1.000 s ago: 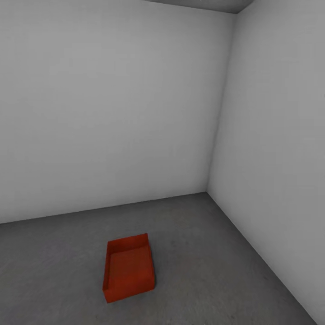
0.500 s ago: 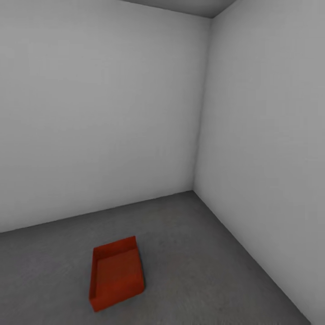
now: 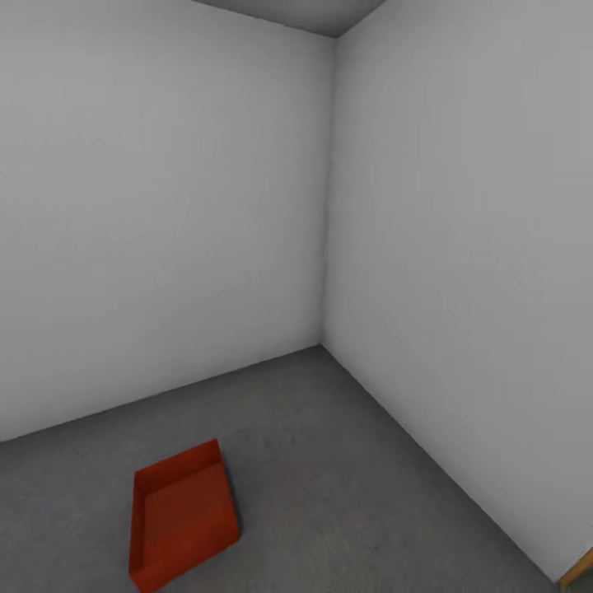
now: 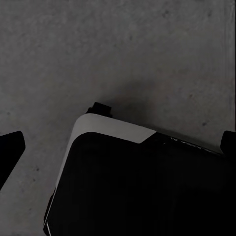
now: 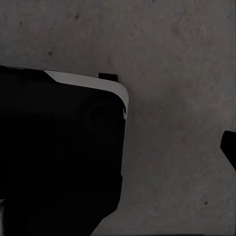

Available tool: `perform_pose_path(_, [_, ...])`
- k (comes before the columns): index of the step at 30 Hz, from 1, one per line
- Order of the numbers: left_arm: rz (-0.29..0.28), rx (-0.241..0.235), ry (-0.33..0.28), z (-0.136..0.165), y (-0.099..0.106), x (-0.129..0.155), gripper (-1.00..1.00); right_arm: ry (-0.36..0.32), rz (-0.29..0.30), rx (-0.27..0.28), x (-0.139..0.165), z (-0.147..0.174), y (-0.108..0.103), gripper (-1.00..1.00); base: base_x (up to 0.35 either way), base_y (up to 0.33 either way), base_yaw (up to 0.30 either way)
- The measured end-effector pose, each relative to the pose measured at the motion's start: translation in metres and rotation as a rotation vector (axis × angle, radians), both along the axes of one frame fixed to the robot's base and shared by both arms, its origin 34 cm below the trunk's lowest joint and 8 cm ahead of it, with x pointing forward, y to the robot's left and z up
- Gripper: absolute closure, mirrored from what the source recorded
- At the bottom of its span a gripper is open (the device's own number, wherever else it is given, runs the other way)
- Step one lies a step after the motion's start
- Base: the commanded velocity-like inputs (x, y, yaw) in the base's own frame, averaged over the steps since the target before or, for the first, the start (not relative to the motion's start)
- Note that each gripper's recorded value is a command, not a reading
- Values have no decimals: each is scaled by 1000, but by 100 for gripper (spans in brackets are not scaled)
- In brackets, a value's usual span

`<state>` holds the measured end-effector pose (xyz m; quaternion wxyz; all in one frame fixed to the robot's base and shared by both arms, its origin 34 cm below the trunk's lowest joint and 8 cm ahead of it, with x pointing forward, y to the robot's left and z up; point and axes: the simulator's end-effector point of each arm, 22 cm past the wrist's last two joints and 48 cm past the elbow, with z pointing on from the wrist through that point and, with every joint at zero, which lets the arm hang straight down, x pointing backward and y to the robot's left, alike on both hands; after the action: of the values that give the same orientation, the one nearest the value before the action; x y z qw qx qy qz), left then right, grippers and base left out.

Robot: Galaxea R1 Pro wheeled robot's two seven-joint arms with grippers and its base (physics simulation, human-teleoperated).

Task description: Move the two storage containers from the living room to the garage. In the garage, place one container on the floor and stack the other container on top of it (either order is fine).

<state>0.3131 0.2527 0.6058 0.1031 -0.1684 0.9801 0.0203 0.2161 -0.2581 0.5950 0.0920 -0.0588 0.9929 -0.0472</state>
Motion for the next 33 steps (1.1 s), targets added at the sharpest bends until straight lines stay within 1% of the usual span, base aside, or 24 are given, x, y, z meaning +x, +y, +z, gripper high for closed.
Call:
perform_pose_path(4, [-7, -34, -11, 0, -7, 2, -100, 0, 0, -1, 0, 0, -1, -100, 0, 0, -288])
perform_pose_path(6, [-8, -42, -13, 0, -8, 3, -100, 0, 0, 0, 0, 0, 0, -100, 0, 0, -288])
perform_pose_path(33, [-13, -50, -18, 0, -12, 4, -100, -3, 0, -2, 1, 0, -2, -100, 0, 0, -287])
